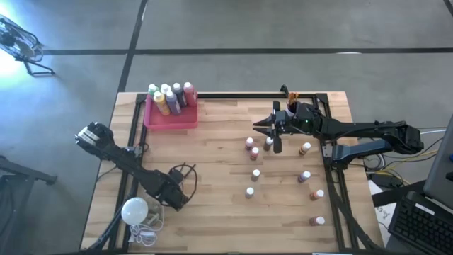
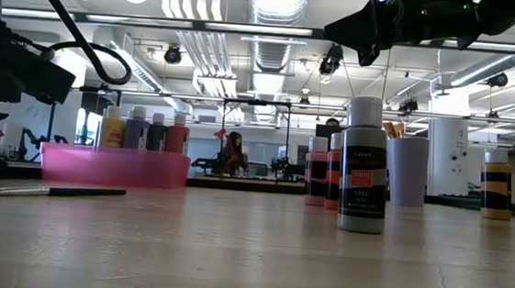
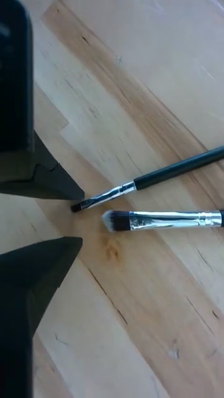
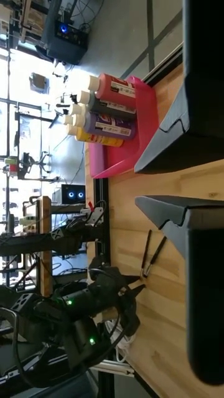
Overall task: Pick & Place Paint Supplies
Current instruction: Put the silver paint brush into the purple cup
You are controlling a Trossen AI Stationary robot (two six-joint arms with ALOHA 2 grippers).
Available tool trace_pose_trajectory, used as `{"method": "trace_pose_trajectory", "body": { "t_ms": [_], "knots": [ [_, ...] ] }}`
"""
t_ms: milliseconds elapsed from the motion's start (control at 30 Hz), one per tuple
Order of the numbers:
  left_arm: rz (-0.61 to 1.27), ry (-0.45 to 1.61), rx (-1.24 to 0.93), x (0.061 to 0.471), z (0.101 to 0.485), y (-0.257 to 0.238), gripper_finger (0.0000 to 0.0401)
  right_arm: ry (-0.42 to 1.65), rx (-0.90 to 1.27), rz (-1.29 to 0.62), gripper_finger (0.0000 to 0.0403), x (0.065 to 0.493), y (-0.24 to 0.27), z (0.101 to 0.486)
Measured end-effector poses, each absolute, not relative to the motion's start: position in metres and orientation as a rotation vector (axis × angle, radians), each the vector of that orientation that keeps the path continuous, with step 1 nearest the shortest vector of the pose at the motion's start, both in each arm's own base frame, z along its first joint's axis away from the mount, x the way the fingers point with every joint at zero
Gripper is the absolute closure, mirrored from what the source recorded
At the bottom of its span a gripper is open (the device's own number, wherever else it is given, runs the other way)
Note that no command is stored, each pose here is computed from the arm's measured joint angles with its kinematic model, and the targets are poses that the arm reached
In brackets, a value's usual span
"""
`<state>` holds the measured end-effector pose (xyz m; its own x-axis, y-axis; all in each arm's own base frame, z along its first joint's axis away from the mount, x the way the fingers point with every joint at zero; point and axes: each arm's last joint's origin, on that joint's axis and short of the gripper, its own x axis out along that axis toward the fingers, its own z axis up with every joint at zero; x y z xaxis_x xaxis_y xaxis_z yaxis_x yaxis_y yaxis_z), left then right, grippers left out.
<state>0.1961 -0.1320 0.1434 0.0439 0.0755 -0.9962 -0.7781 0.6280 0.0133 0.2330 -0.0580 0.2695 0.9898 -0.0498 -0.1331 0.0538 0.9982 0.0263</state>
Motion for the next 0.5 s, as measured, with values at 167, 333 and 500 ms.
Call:
{"method": "trace_pose_trajectory", "body": {
  "t_ms": [167, 333, 500],
  "knots": [
    [0.725, 1.382, -0.651, 0.1964, 0.1432, -0.1322, 0.032, 0.133, 0.03, -0.052, 0.0342, 0.233, -0.058, 0.2695],
    [0.733, 1.38, -0.647, 0.1964, 0.1432, -0.1311, 0.0334, 0.134, 0.031, -0.052, 0.0328, 0.2329, -0.058, 0.2694],
    [0.767, 1.356, -0.626, 0.1954, 0.1397, -0.1255, 0.0339, 0.135, 0.034, -0.052, 0.0311, 0.2329, -0.058, 0.2692]
  ]
}}
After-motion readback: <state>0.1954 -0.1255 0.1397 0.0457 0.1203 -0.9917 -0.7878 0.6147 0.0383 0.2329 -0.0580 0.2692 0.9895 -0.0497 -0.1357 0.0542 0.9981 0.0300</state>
